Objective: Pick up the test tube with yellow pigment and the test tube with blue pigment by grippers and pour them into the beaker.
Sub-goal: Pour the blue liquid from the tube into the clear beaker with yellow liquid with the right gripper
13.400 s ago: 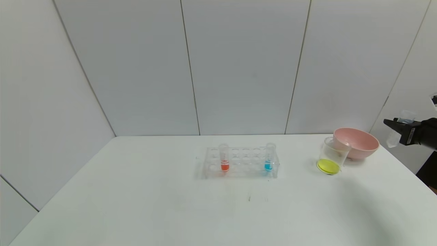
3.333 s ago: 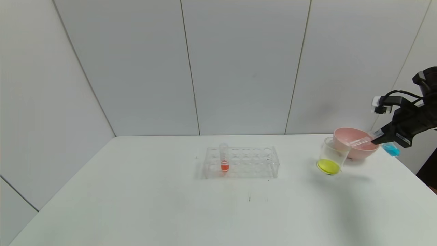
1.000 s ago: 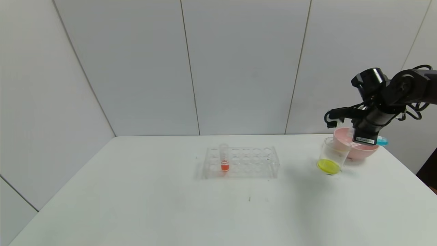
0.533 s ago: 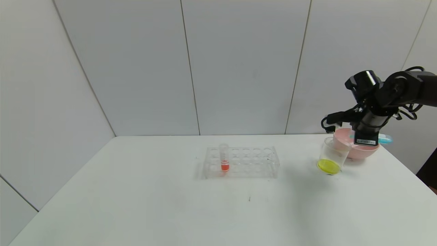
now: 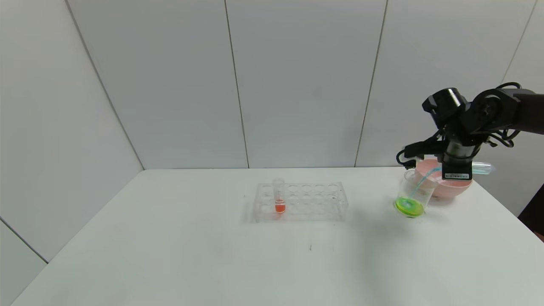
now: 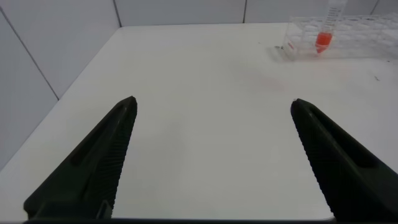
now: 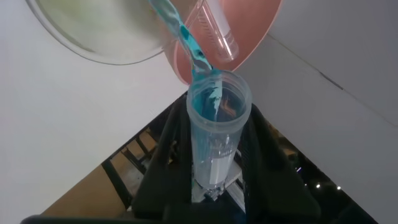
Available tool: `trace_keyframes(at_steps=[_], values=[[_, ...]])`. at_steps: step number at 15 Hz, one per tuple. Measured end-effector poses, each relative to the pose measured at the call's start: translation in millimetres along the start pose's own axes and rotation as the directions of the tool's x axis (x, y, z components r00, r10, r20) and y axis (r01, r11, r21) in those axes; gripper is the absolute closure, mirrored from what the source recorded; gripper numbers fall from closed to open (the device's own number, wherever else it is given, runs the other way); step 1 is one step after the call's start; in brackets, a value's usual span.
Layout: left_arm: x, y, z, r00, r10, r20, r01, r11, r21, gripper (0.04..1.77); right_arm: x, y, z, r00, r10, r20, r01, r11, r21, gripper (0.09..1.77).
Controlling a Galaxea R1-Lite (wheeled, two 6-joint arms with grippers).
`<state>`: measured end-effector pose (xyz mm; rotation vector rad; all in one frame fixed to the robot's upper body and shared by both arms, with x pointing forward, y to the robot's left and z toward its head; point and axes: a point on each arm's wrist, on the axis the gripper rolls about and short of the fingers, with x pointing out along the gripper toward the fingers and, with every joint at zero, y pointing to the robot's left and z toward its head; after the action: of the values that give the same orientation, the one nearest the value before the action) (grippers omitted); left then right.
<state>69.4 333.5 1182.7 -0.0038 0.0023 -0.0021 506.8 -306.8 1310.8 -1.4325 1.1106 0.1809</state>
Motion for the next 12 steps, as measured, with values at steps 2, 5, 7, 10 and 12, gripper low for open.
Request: trace_keyframes(at_steps=[2, 5, 7, 10, 12], values=[[0.0, 0.0, 0.0, 1.0, 0.001, 0.0, -0.001, 1.0, 0.0, 0.05, -2.0, 1.4, 3.7, 1.0, -0.005, -0.005, 0.005, 1.0, -0.026, 1.34], [0.0, 0.0, 0.0, 1.0, 0.0, 0.0, 0.0, 1.0, 0.0, 0.05, -1.7, 4.2, 9.7, 1.0, -0.011, -0.022, 0.01, 0.999, -0.046, 1.34], [0.0, 0.0, 0.0, 1.0, 0.0, 0.0, 0.0, 1.0, 0.0, 0.05, -1.5, 6.3, 14.5, 0.998, -0.024, -0.051, 0.02, 0.997, -0.069, 1.34], [0.0, 0.0, 0.0, 1.0, 0.0, 0.0, 0.0, 1.0, 0.0, 0.05, 0.2, 9.3, 22.8, 0.995, -0.045, -0.086, 0.038, 0.996, -0.087, 1.34], [0.0, 0.0, 0.0, 1.0, 0.0, 0.0, 0.0, 1.0, 0.0, 0.05, 1.1, 10.7, 27.3, 0.99, -0.067, -0.121, 0.053, 0.991, -0.119, 1.34]])
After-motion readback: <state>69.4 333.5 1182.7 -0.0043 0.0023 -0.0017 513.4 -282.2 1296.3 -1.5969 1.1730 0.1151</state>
